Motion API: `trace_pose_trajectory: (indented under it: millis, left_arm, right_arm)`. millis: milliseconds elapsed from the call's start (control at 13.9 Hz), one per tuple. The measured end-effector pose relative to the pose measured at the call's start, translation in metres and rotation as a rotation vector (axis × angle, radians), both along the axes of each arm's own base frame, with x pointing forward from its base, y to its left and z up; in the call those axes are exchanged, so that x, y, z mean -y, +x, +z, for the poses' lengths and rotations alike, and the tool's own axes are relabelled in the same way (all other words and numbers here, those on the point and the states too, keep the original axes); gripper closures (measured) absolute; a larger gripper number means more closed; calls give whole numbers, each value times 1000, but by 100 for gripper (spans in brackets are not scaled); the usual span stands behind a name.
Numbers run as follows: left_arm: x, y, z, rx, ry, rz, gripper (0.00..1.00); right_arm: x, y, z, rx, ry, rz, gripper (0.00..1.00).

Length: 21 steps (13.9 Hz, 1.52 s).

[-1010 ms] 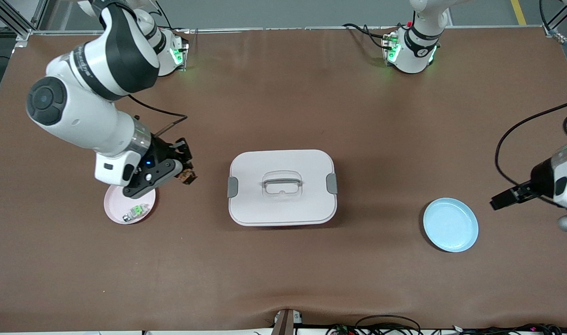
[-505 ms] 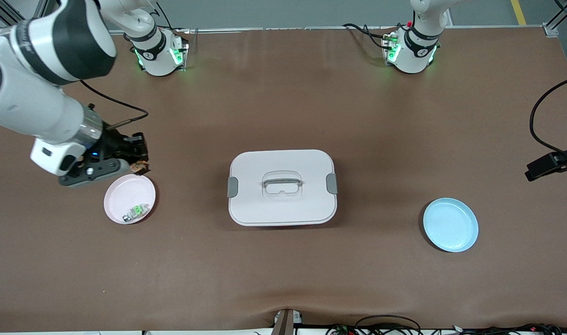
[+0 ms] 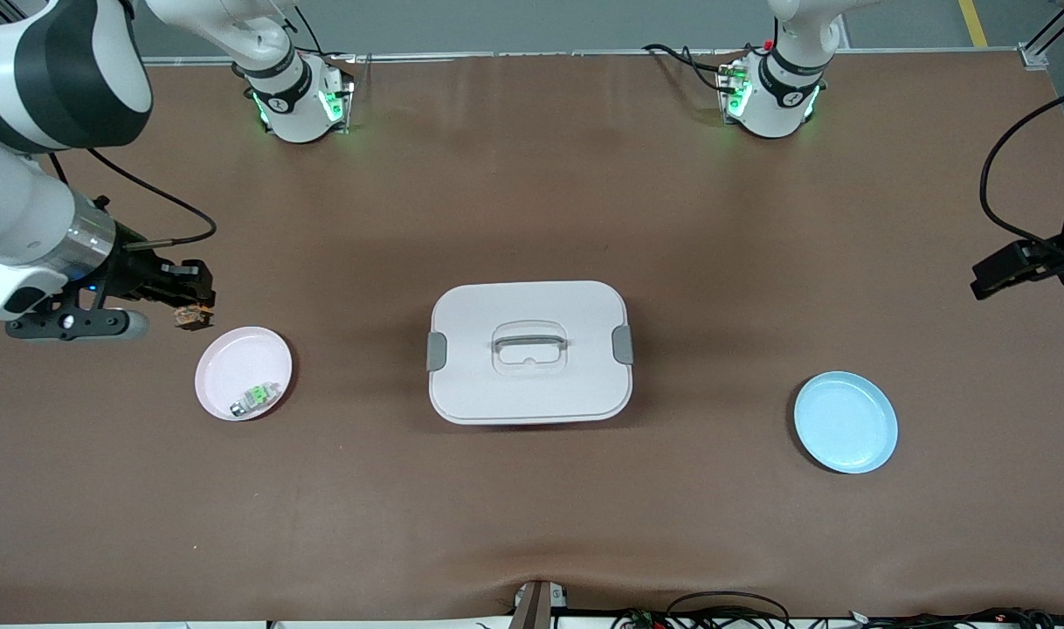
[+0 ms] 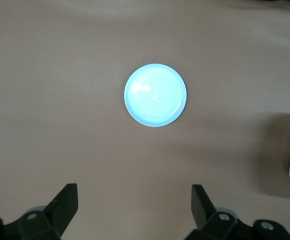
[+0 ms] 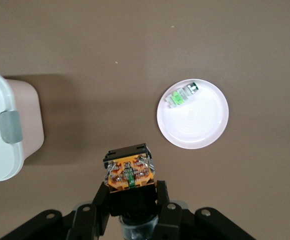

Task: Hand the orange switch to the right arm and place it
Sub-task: 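Carry the switch with the right gripper toward the white plate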

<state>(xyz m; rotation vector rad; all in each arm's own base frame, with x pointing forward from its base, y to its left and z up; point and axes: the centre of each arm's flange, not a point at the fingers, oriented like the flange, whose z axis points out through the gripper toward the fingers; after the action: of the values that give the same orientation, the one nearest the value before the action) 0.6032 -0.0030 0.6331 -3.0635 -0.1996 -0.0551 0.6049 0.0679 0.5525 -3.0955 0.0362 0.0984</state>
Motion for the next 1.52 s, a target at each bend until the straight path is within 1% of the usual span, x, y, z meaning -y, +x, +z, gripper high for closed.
trace_pose_trajectory:
  millis: [144,216,289,433,649,866,938,1155,1443,1515]
  left_arm:
    - [-7,-11,-1,-13,5,-21,0]
    - [-7,-16,-2,-13,10,-26,0]
    - [-7,-21,-3,-8,6,-27,0]
    - [-14,-32,-4,3,-19,-49,0]
    - [-28,-47,1,8,-34,-55,0]
    - [-24,-54,5,10,-36,-63,0]
    - [-21,-54,4,9,-36,-67,0]
    - [-20,-54,1,2,-37,-70,0]
    - [-15,-54,-3,-6,-37,-79,0]
    - [-12,-55,-3,-10,-37,-85,0]
  right_arm:
    - [25,0,-5,-9,-6,-39,59]
    - [35,0,-7,-8,-21,-43,59]
    - [42,1,-10,-3,-43,-12,59]
    - [43,3,-16,7,-61,129,59]
    - [42,6,-24,24,-52,375,59]
    - [42,10,-33,25,-40,627,59]
    - [44,12,-37,31,-40,694,59]
    - [60,16,-65,59,-44,824,59]
    - [83,9,-99,36,-26,944,59]
    - [88,8,-106,43,-27,980,59]
